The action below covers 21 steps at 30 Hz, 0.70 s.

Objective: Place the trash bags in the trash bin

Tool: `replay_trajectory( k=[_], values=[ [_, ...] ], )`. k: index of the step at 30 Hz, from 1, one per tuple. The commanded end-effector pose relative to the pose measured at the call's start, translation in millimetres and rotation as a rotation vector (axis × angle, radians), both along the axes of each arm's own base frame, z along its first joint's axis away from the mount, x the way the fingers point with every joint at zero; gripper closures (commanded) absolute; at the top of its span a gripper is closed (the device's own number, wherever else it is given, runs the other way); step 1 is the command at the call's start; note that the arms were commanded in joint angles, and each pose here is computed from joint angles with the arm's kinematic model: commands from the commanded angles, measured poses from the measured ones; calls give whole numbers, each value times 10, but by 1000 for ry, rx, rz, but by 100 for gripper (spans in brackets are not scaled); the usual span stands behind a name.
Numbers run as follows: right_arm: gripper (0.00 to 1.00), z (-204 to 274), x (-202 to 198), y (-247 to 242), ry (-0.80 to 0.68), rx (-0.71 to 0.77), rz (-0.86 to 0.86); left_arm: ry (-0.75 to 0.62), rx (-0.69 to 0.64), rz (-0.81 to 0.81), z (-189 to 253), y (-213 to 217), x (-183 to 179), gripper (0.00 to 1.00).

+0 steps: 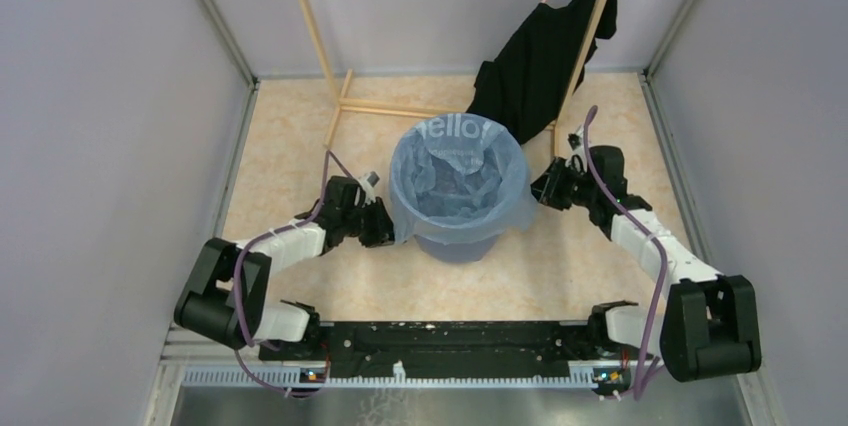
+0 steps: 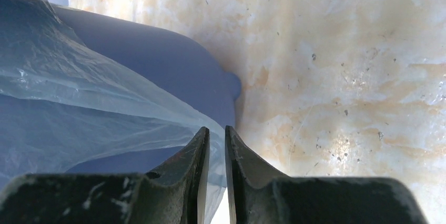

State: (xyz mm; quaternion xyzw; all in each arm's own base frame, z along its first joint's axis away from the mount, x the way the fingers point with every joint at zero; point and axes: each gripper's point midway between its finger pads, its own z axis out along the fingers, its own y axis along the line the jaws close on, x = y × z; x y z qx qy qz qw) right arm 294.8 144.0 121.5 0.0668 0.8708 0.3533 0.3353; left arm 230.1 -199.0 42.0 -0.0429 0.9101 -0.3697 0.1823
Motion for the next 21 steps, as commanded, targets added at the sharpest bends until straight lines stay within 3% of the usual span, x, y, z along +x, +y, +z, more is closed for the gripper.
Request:
replay_trajectory(
  k=[1,10,15,18,21],
  values=[
    [81,202,69,14,-71,6,1,-23,0,-5,-11,-44,37,87],
    [82,-457,5,34,76,0,14,-124,2,1,495,-58,193,86],
    [81,-503,-14,79,87,25,23,-117,-4,0,477,-63,159,85],
    [80,-418,28,-4,62,-41,11,-86,-15,-11,354,-120,81,86],
    [73,-291,87,-230,41,-177,-50,-70,6,-32,251,-212,-4,86]
  ],
)
